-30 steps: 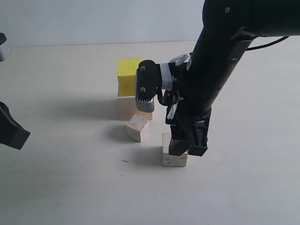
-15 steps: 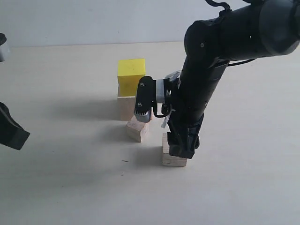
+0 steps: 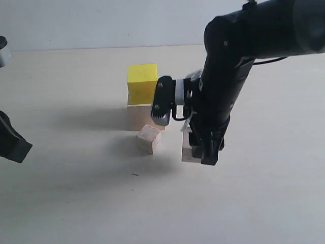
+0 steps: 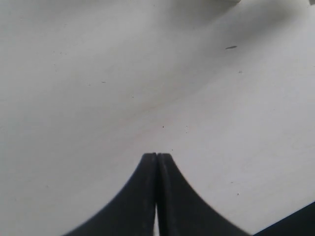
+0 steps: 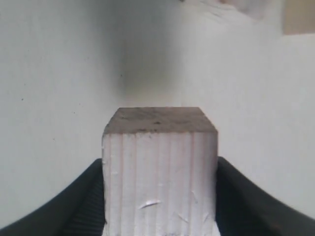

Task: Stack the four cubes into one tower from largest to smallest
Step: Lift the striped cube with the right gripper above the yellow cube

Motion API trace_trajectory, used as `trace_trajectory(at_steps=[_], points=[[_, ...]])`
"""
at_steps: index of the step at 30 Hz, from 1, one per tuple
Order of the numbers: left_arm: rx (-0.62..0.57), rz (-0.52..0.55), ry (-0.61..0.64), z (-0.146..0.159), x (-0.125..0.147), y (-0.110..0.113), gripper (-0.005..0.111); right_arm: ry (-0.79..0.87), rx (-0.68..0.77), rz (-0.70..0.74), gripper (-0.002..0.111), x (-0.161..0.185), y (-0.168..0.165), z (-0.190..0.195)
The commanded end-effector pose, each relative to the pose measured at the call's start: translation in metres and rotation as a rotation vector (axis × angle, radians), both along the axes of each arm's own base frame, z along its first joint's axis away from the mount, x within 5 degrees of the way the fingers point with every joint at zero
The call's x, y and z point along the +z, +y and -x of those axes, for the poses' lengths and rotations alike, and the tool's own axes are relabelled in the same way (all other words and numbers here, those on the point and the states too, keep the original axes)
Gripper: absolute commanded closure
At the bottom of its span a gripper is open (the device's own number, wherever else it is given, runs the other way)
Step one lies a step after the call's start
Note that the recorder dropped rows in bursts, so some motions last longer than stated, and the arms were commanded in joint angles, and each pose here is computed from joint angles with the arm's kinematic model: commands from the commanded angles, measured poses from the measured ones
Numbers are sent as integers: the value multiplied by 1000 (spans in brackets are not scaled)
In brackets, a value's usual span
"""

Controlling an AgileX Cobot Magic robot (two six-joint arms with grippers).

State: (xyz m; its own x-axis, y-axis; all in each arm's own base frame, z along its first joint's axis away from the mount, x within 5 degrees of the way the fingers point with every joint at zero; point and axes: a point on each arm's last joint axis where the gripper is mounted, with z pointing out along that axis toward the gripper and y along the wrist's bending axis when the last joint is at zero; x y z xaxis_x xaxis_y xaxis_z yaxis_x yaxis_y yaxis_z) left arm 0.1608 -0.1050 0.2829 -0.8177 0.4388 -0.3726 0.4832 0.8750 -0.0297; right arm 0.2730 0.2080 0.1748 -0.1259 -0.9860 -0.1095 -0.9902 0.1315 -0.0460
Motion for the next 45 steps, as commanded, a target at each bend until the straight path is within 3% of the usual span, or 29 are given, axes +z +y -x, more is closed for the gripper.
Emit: trace_trajectory(at_steps=[1, 9, 14, 18, 24, 36, 38, 39, 45], points=[[-3, 3, -9, 1, 0, 1, 106, -130, -72, -70, 108, 52, -4, 1], [-2, 8, -4, 1, -1, 0, 106, -309, -260, -200, 108, 128, 10, -28], [-2, 7, 0, 1, -1, 0, 106, -173, -578, -205, 108, 147, 33, -57], [-2, 8, -2, 1, -1, 0, 106, -174, -569, -312, 108, 167, 48, -68], [-2, 9, -3, 1, -1, 0, 106, -58, -806, -344, 108, 149, 57, -73], [-1, 16, -10, 0, 0, 0, 106, -25, -979, -350, 108, 143, 62, -73], [-1, 16, -10, 0, 0, 0, 106, -32, -933, -345, 108, 143, 62, -73], [-1, 16, -10, 0, 0, 0, 106, -54, -843, -331, 108, 143, 62, -73], [-1, 12, -5, 0, -1, 0, 106, -216, -118, -210, 108, 143, 62, -73]])
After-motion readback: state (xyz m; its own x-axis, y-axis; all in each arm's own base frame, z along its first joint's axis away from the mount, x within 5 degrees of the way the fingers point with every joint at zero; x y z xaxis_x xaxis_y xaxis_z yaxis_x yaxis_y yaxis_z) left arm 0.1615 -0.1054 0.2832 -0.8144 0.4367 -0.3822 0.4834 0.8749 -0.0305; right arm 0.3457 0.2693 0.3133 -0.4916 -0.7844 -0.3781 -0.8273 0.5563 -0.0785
